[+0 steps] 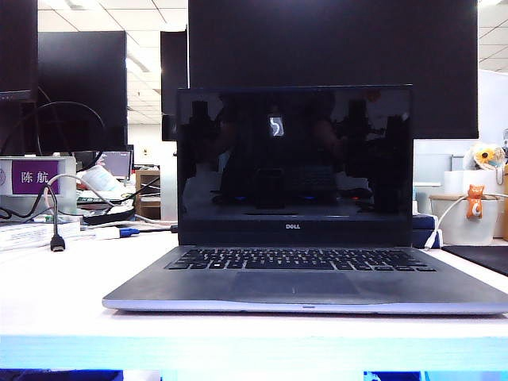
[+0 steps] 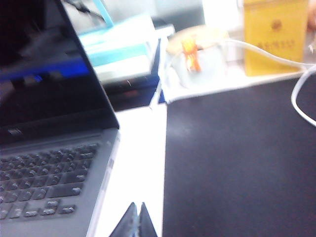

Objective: Close the lid of the gray laptop.

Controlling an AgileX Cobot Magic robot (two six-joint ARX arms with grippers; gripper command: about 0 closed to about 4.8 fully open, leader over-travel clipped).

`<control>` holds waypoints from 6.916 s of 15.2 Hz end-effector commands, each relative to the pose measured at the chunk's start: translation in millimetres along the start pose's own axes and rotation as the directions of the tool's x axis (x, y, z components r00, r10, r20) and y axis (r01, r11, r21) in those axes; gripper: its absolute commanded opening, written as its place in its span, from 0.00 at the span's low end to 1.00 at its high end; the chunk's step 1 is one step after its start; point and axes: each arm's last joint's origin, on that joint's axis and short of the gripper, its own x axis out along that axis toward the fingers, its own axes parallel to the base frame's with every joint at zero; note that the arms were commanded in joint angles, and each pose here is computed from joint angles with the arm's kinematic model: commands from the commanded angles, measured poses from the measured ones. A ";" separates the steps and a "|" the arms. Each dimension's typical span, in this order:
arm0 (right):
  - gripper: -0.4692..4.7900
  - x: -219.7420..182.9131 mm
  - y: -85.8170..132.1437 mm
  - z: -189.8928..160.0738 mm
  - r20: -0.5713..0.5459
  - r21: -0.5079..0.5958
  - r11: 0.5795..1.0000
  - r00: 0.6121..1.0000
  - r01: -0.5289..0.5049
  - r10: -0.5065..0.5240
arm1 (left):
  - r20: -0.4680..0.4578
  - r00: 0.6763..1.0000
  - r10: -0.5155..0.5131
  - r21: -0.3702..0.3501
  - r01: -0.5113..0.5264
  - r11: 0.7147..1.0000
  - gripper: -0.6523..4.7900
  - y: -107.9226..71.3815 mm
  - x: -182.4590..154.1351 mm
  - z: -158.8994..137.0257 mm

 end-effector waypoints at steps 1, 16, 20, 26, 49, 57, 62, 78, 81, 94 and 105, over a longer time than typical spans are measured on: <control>0.08 0.2 -0.4 0.7 0.015 -0.018 1.000 1.000 0.016 -0.015 | 0.001 1.000 -0.015 -0.003 0.015 1.000 0.11 -0.5 -0.2 0.1; 0.08 -8.2 5.9 22.7 0.067 0.051 0.999 0.998 0.006 -0.010 | 0.185 0.981 -0.048 -0.199 0.086 0.976 0.11 -1.0 -24.2 64.5; 0.08 -21.6 15.1 61.1 0.154 0.072 0.997 0.987 0.037 -0.048 | 0.182 0.982 -0.052 -0.177 0.085 0.981 0.11 -1.0 -23.3 102.8; 0.08 -4.4 26.1 107.8 0.010 0.030 0.999 1.000 -0.012 0.011 | 0.113 0.985 -0.130 0.042 0.126 0.991 0.11 -3.5 19.7 175.4; 0.08 44.7 48.6 195.7 -0.334 -0.077 0.944 0.900 -0.321 0.279 | -0.381 0.697 -0.608 0.177 0.700 0.692 0.11 -109.8 224.4 299.2; 0.08 44.3 49.9 195.7 -0.337 -0.061 0.930 0.885 -0.362 0.322 | -0.541 0.567 -0.621 0.029 0.751 0.660 0.11 -136.5 265.0 267.7; 0.08 44.3 50.1 195.6 -0.337 -0.060 0.929 0.883 -0.366 0.326 | -0.659 0.627 -0.416 0.202 0.680 0.705 0.11 -160.7 258.3 253.3; 0.08 44.3 49.7 195.1 -0.340 -0.059 0.929 0.882 -0.366 0.326 | -0.885 0.309 -0.349 0.008 0.759 0.651 0.11 -211.4 204.9 223.6; 0.08 44.3 49.6 194.8 -0.341 -0.059 0.929 0.882 -0.366 0.326 | -0.884 0.304 -0.354 0.009 0.769 0.639 0.11 -223.0 197.9 222.8; 0.08 43.2 49.0 191.7 -0.369 -0.047 0.931 0.872 -0.362 0.321 | -0.834 0.394 -0.386 0.026 0.726 0.687 0.11 -211.7 149.2 145.2; 0.08 42.6 48.8 190.3 -0.382 -0.039 0.932 0.867 -0.360 0.319 | -0.806 0.429 -0.408 -0.001 0.688 0.725 0.11 -196.0 134.5 108.3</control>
